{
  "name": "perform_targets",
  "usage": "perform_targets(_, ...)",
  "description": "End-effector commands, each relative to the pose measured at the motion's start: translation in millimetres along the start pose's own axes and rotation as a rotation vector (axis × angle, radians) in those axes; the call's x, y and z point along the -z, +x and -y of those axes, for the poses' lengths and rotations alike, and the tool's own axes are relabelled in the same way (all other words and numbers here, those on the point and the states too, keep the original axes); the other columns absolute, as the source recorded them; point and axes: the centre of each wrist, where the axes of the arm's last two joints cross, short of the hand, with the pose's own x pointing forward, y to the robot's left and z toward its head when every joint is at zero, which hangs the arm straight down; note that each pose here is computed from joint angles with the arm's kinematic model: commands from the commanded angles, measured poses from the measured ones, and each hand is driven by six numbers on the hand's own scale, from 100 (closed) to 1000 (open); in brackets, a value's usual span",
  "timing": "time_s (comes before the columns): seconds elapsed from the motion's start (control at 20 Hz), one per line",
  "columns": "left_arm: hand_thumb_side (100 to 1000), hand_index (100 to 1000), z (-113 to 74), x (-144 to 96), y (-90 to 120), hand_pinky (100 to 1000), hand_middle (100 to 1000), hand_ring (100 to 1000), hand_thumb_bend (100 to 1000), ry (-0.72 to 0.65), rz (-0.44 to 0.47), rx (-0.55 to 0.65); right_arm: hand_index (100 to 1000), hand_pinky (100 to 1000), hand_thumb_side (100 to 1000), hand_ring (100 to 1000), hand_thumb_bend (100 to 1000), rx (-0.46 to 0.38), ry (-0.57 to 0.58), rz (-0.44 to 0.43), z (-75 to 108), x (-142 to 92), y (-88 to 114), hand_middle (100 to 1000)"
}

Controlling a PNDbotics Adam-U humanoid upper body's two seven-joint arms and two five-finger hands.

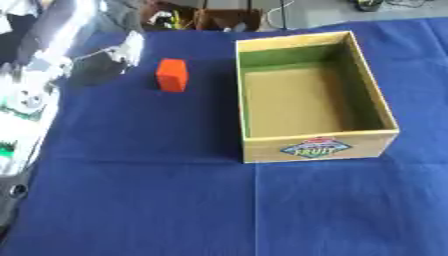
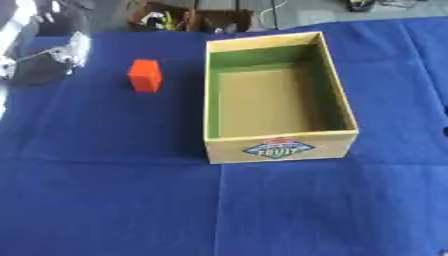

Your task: Pick up objects on the table and place them in the box.

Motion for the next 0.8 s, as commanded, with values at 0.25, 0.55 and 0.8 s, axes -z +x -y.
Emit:
perform_targets(0.25, 537, 994, -26.3, 27, -29, 670, 872, 845, 100, -0.375, -0.007, 0.226, 968, 807, 1000, 955, 100, -0.024, 0.030, 0.023, 1.3, -1, 3, 740)
perform_targets(0.55, 708, 1000, -31.8, 50, -47, 705, 946, 891, 276, -0.601, -0.021, 0.321, 966, 808, 1000, 956, 100, -0.030, 0.046, 0.022, 0.1, -3, 3, 740)
perform_targets(0.8, 768, 1000, -32.8, 67, -54, 719, 986, 902, 443, -0.697, -0.020, 0.351, 965, 808, 1000, 956, 100, -0.031, 0.059, 0.018, -1.1, -4, 3, 739)
